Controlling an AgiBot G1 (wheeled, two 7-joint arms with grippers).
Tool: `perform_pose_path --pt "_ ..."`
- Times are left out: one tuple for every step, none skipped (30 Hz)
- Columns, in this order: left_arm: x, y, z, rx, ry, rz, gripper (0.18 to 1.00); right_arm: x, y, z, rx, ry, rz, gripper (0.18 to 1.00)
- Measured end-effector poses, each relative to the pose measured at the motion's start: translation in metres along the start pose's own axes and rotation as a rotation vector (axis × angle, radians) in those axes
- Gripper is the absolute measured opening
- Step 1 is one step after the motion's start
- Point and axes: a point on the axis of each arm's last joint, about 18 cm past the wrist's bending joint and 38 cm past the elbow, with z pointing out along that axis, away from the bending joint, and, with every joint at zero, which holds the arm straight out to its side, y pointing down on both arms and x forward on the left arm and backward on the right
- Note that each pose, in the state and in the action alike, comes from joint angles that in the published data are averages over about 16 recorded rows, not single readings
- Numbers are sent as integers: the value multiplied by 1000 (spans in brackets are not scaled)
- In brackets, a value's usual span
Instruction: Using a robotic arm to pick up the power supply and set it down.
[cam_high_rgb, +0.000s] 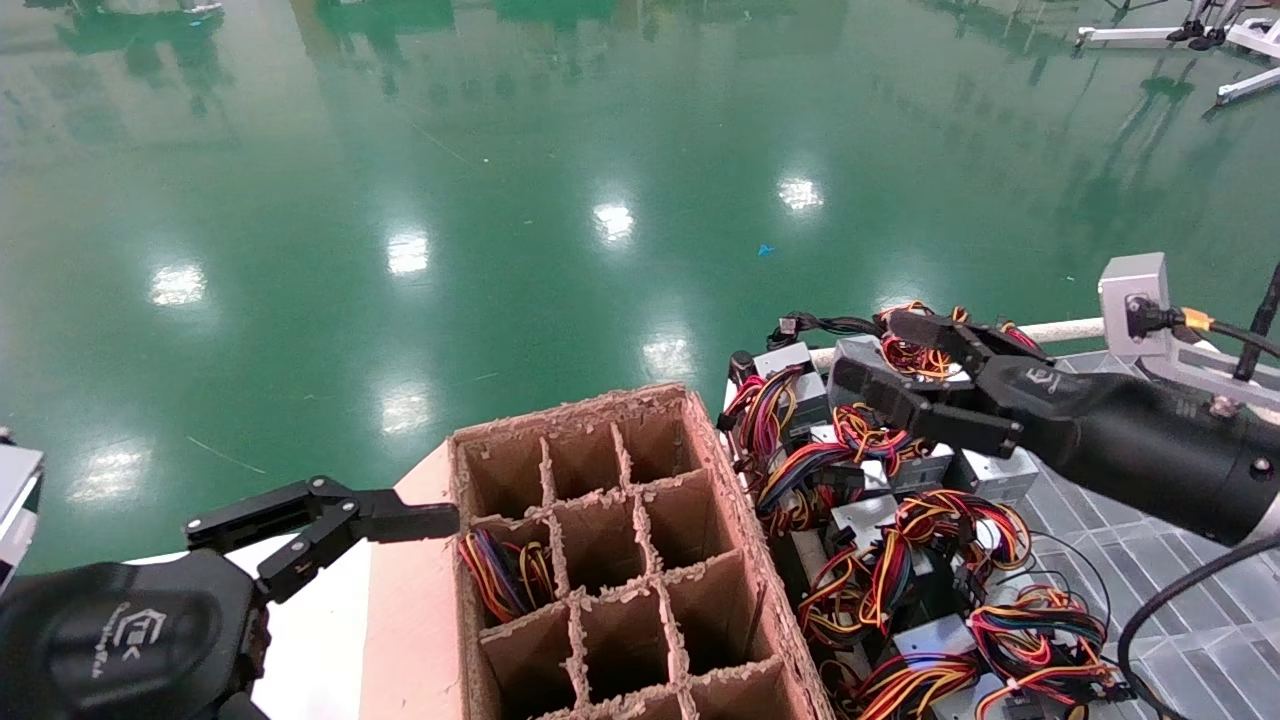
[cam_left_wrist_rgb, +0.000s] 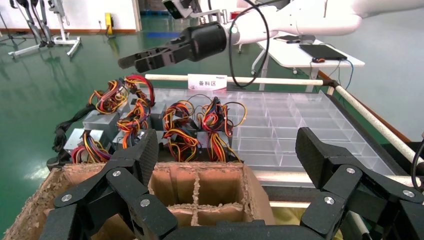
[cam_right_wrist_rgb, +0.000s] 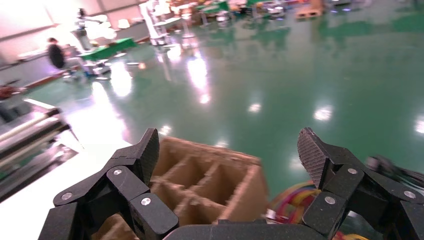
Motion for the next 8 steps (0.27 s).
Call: perform_pose_path --pt "0 0 0 0 0 0 1000 -4 -1 1 2 -17 -2 986" --pt "0 0 0 0 0 0 1000 -7 -1 1 3 -25 -4 988" --pt "0 0 0 0 0 0 1000 -9 -2 1 4 -34 -5 990" --pt "0 0 0 0 0 0 1000 -11 -2 1 5 -42 -7 992" --pt "0 0 0 0 0 0 1000 -13 -3 2 6 -51 -8 995" --pt "0 0 0 0 0 0 1000 -15 -3 2 7 -59 -10 998" --pt "0 0 0 0 0 0 1000 -18 -4 2 7 -67 -11 998" --pt "0 0 0 0 0 0 1000 -20 -4 2 8 -76 -13 998"
